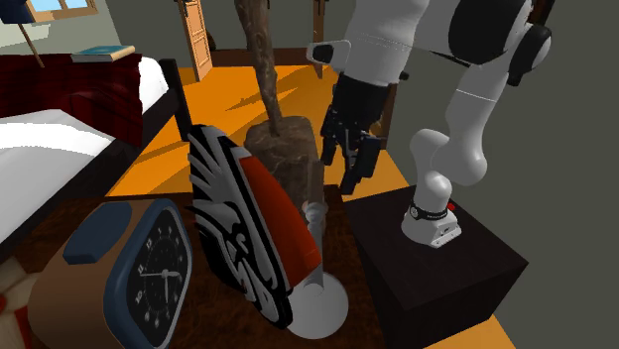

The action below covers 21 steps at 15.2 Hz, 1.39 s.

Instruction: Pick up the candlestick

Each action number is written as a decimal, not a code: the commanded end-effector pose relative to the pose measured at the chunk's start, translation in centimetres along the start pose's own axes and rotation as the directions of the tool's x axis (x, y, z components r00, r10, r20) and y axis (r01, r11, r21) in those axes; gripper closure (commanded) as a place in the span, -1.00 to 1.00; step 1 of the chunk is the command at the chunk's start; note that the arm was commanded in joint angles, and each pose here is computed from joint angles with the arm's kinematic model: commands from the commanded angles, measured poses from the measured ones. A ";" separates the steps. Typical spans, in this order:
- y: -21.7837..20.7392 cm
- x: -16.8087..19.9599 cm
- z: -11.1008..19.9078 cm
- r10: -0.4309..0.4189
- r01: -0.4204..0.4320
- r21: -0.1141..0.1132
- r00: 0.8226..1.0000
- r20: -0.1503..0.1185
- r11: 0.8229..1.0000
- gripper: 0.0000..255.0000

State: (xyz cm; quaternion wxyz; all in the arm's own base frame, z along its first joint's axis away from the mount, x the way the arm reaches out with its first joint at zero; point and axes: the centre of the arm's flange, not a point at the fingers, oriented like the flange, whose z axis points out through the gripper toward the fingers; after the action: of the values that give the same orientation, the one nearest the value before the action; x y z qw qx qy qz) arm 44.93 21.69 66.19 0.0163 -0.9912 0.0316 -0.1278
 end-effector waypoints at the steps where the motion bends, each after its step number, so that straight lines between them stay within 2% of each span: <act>1: -1.9 1.1 -1.0 -0.007 0.007 0.009 1.000 -0.029 1.000 -1.00; 7: -7.8 3.9 -3.6 -0.027 0.031 0.029 0.993 -0.112 0.999 -1.00; 15: -7.8 2.9 0.3 -0.028 0.031 0.029 0.993 -0.114 0.999 -1.00; 17: -7.8 2.9 0.3 -0.028 0.031 0.029 0.993 -0.114 0.999 -1.00; 18: -7.7 2.9 0.2 -0.028 0.031 0.029 0.993 -0.114 0.999 1.00; 21: -7.7 3.0 0.2 -0.028 0.031 0.029 0.993 -0.114 0.999 1.00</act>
State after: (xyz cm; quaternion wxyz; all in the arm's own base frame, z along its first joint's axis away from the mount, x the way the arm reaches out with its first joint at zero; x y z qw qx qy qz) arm 48.28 29.18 67.10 0.0283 -0.9822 0.0160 -0.1849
